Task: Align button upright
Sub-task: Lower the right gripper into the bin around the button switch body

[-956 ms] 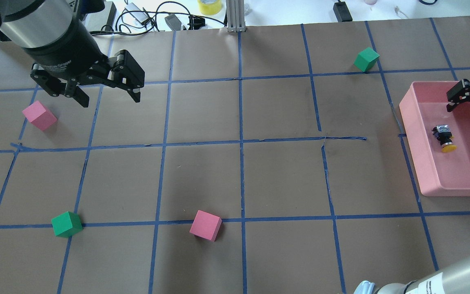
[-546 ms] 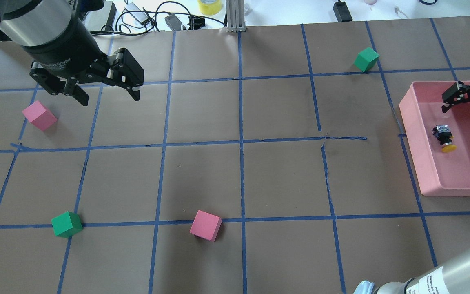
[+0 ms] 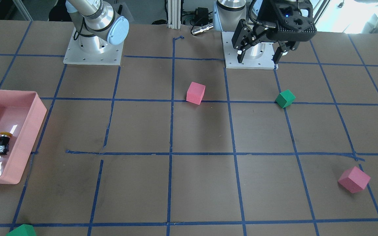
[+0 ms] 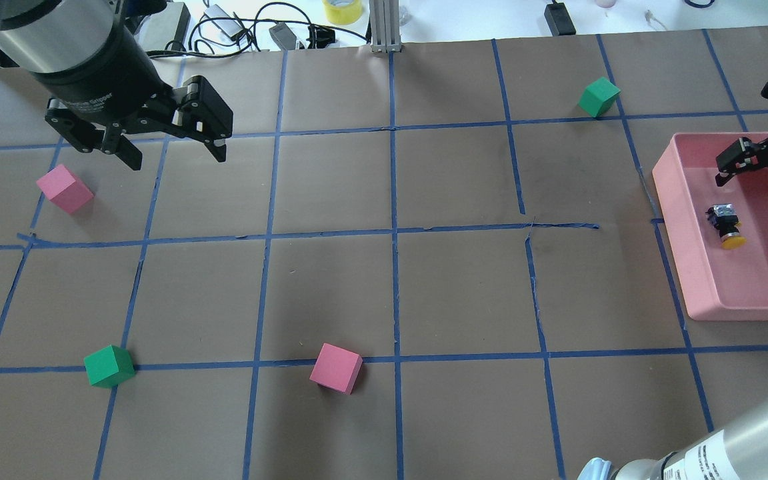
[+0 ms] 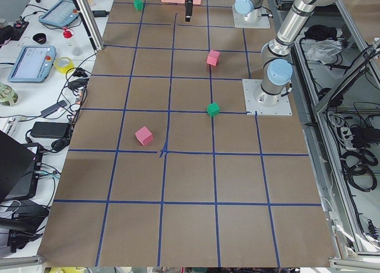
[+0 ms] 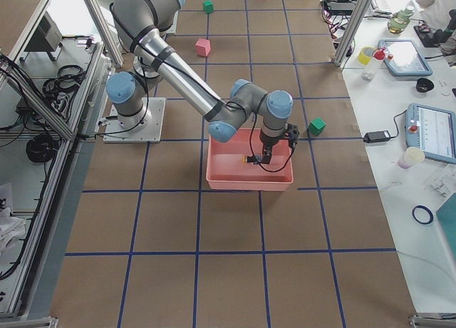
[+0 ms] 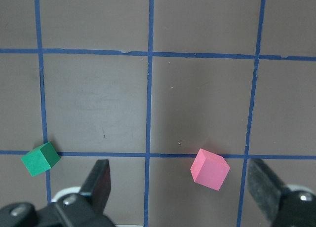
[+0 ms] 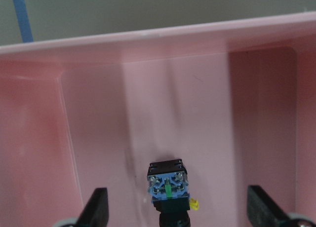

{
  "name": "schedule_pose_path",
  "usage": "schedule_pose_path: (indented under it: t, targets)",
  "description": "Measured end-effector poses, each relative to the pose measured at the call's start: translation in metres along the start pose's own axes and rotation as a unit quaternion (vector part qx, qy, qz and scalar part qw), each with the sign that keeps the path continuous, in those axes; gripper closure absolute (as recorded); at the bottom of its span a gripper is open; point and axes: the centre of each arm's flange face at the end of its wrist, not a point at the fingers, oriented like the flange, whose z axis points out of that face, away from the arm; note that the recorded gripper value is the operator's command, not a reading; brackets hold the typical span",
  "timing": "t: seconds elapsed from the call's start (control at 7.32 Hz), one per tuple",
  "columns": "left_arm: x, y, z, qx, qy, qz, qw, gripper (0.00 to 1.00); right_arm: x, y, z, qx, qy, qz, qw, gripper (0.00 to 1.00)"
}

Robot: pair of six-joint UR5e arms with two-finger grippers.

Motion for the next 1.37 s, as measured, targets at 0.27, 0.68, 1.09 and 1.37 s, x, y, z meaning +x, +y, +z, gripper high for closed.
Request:
schedule_pose_path:
  t: [0.27,0.68,1.09,1.37]
  targets:
    - [0.0,0.001,0.0,0.0,-0.001,0.001,1.0,0.0,-0.002,0.004,0.008,-0.004,-0.002,-0.009,0.9999,0.0]
    - [0.0,0.001,0.0,0.0,0.001,0.0,1.0,0.0,-0.005,0.01,0.017,-0.007,-0.003,-0.013,0.9999,0.0]
    - [-0.001,0.001,0.001,-0.001,0.001,-0.001,1.0,0.0,-0.009,0.02,0.029,-0.02,-0.006,-0.015,0.9997,0.0]
    - [-0.001,0.002,-0.002,0.001,0.0,-0.001,1.0,0.0,-0.008,0.02,0.031,-0.018,-0.001,-0.016,0.9997,0.0]
